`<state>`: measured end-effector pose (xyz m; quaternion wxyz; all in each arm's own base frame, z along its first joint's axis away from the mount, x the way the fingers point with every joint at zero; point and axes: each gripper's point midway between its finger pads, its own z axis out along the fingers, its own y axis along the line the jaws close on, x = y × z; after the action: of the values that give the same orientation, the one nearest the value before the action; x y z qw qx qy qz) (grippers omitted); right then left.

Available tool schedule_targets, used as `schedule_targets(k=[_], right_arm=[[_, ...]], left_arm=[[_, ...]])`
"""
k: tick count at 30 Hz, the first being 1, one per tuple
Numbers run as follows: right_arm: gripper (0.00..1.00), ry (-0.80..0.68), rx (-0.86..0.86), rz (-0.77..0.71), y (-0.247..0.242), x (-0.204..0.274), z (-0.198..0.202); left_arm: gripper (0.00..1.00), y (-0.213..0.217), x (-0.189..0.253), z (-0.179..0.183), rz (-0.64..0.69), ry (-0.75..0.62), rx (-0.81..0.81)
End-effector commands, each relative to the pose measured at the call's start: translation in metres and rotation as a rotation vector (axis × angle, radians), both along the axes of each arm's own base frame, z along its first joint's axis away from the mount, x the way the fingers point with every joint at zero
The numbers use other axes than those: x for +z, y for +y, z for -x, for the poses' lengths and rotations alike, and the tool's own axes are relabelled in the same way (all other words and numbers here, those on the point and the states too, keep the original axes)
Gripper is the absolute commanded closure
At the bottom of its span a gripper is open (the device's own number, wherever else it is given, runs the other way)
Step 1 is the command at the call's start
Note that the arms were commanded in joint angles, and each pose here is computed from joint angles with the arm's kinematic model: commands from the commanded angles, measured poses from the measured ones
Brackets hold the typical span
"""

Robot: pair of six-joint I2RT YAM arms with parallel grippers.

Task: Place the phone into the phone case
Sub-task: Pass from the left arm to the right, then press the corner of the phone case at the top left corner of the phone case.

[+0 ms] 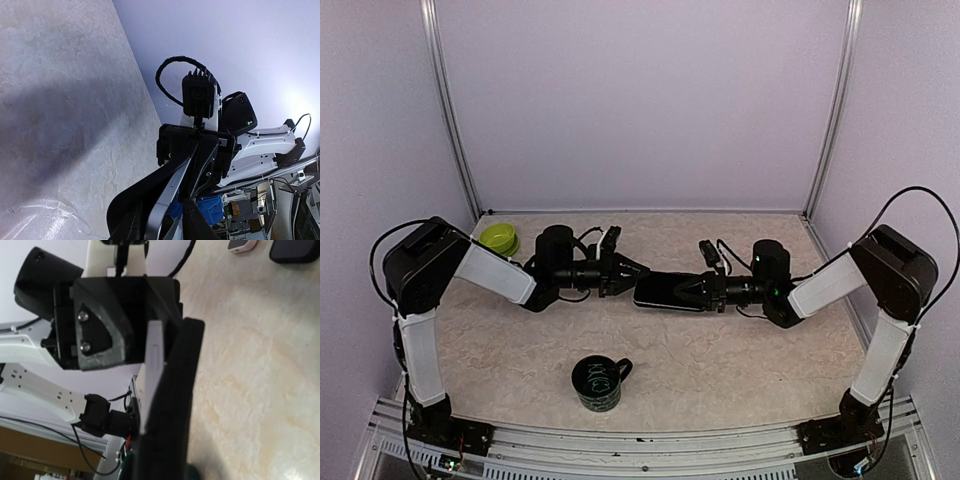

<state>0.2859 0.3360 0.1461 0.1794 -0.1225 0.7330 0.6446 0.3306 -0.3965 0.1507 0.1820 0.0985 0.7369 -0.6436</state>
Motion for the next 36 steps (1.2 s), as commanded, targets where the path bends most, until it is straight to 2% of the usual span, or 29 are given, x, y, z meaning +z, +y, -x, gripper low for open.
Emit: schedule_targets(k=[1,11,21,36], right_arm=[[1.00,-0.160,0.102,-0.048,-0.003,0.033,0.018],[1.00,-0.333,0.184,0.010,-0.008,0.036,0.036],[1.00,-0.514,0.245,0.061,-0.017,0.039,0.053],[1.00,-0.673,0.307,0.081,-0.027,0.040,0.074]], left_arm=[[0.72,0.012,0.014,-0.010,-0.021,-0.070,0.062],[0.72,0.019,0.032,0.002,-0.018,-0.120,0.051],[0.71,0.011,0.034,0.031,-0.066,-0.182,-0.038],[0.71,-0.007,0.055,0.097,0.065,-0.253,-0.300]])
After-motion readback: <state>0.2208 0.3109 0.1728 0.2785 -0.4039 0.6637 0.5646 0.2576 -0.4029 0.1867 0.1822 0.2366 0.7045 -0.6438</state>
